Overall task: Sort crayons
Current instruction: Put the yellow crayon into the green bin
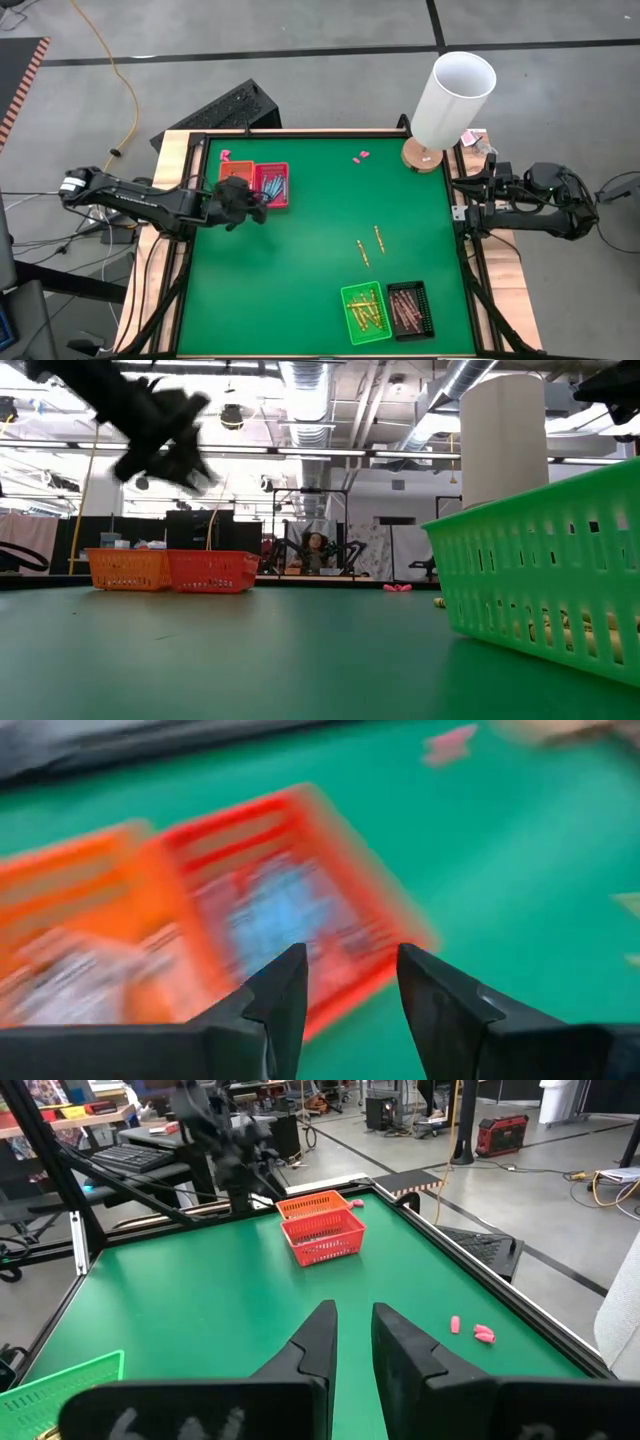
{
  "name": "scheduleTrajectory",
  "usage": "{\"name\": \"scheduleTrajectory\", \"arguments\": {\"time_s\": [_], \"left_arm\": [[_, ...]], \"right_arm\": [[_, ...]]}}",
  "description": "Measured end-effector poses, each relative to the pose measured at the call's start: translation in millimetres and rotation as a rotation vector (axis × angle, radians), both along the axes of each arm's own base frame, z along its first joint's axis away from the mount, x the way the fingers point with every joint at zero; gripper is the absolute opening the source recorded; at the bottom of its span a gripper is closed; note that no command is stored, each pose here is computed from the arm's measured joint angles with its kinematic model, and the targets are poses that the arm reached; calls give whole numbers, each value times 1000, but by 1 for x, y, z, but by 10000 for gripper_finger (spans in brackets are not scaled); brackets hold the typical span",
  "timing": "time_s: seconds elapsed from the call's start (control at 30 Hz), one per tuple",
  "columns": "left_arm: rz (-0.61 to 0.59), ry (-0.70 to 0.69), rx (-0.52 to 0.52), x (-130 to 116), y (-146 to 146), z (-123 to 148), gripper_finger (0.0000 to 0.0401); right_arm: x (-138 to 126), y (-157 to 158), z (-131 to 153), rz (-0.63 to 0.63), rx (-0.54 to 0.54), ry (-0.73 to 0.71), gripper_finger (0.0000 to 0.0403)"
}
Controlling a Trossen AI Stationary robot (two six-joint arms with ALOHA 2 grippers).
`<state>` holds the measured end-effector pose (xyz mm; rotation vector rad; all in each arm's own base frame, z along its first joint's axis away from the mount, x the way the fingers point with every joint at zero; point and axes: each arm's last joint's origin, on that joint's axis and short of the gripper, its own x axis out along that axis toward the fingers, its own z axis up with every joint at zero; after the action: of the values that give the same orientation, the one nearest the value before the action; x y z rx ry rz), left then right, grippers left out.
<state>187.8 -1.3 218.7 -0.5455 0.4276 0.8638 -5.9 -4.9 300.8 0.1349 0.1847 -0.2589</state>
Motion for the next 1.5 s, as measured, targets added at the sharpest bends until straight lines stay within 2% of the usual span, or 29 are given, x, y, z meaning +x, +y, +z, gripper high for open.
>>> {"name": "scheduleTrajectory", "arguments": {"time_s": [0.17, 0.3, 0.37, 0.47, 0.6, 0.83, 0.97, 1.07, 1.27, 1.5], "left_arm": [[-274, -235, 163, 30, -12, 28, 140], [-501, -387, 317, 54, -27, 39, 140], [-594, -430, 376, 67, -34, 37, 140], [-671, -447, 400, 88, -40, 34, 140], [-744, -420, 393, 122, -48, 30, 140], [-985, -328, 444, 190, -63, 26, 139], [-1066, -237, 448, 223, -61, 30, 139], [-1133, -218, 437, 243, -57, 33, 139], [-1236, -199, 442, 269, -48, 30, 139], [-1293, -101, 473, 285, -42, -2, 139]], "right_arm": [[0, 0, 0, 0, 0, 0, 68], [0, 0, 0, 0, 0, 0, 68], [0, 0, 0, 0, 0, 0, 68], [0, 0, 0, 0, 0, 0, 68], [0, 0, 0, 0, 0, 0, 68], [0, 0, 0, 0, 0, 0, 68], [0, 0, 0, 0, 0, 1, 68], [0, 0, 0, 0, 0, 0, 68], [0, 0, 0, 0, 0, 0, 68], [0, 0, 0, 1, -2, 1, 68]]}}
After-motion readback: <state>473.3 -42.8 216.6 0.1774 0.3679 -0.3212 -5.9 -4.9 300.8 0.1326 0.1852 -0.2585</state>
